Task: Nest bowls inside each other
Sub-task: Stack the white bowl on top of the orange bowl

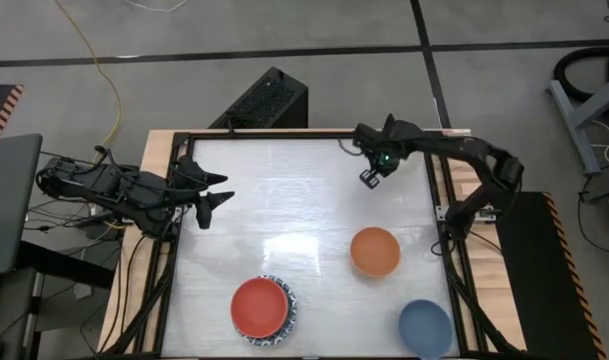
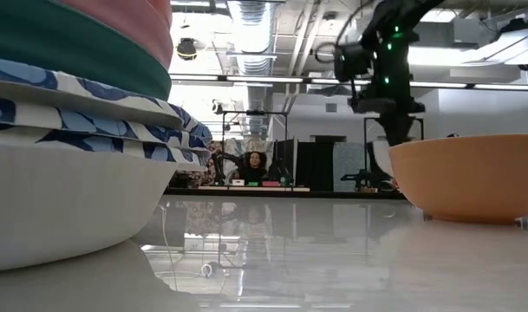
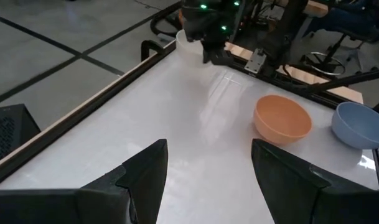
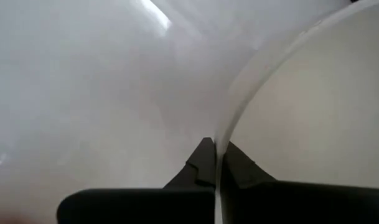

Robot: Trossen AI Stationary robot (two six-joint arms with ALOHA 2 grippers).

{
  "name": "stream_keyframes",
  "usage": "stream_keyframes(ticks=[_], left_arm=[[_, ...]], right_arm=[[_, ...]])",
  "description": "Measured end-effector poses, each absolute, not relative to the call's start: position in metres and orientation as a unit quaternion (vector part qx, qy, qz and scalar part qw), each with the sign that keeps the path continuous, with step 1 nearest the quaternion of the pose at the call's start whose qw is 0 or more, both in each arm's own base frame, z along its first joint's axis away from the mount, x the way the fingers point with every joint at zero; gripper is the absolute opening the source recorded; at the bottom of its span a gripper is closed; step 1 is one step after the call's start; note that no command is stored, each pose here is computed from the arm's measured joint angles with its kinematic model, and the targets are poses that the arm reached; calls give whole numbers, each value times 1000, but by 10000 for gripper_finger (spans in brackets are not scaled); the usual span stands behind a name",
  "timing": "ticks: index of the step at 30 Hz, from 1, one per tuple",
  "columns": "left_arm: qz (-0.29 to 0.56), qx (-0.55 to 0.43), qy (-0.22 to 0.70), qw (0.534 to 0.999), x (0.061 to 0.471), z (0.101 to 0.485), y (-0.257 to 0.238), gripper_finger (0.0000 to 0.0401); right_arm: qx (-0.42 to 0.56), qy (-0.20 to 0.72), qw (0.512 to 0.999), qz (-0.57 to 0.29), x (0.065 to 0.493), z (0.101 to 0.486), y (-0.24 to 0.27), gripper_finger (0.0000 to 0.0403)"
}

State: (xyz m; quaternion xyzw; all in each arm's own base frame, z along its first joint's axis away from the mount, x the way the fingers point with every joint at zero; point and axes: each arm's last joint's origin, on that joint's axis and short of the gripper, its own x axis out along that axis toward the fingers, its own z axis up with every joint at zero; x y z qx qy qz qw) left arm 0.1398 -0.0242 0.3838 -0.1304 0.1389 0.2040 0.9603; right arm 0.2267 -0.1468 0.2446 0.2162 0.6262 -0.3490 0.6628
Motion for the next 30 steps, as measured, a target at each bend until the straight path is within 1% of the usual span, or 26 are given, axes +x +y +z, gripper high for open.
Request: stream_keyframes(ticks=[5, 10, 13, 17, 21, 25, 30], left_arm=[[181, -147, 120, 965, 142, 389, -26, 221], [141, -159, 98, 972, 144, 395, -28, 221], [139, -161, 94, 973, 143, 396, -28, 221], [134, -175, 85, 972, 138, 398, -27, 221], [128, -187, 71, 971, 129, 402, -24, 221], [126, -196, 50, 971, 119, 406, -21, 221], [131, -208, 19, 969, 105, 412, -16, 221]], right_arm=[[180, 606, 709, -314, 250, 265, -119, 8], [143, 547, 778, -272, 280, 300, -94, 8], [122, 508, 817, -243, 297, 322, -78, 8], [104, 460, 856, -212, 316, 346, -60, 8], [35, 419, 894, -153, 339, 363, -39, 8], [-24, 406, 908, -98, 363, 371, -16, 9], [-139, 400, 906, -14, 393, 369, 17, 10]])
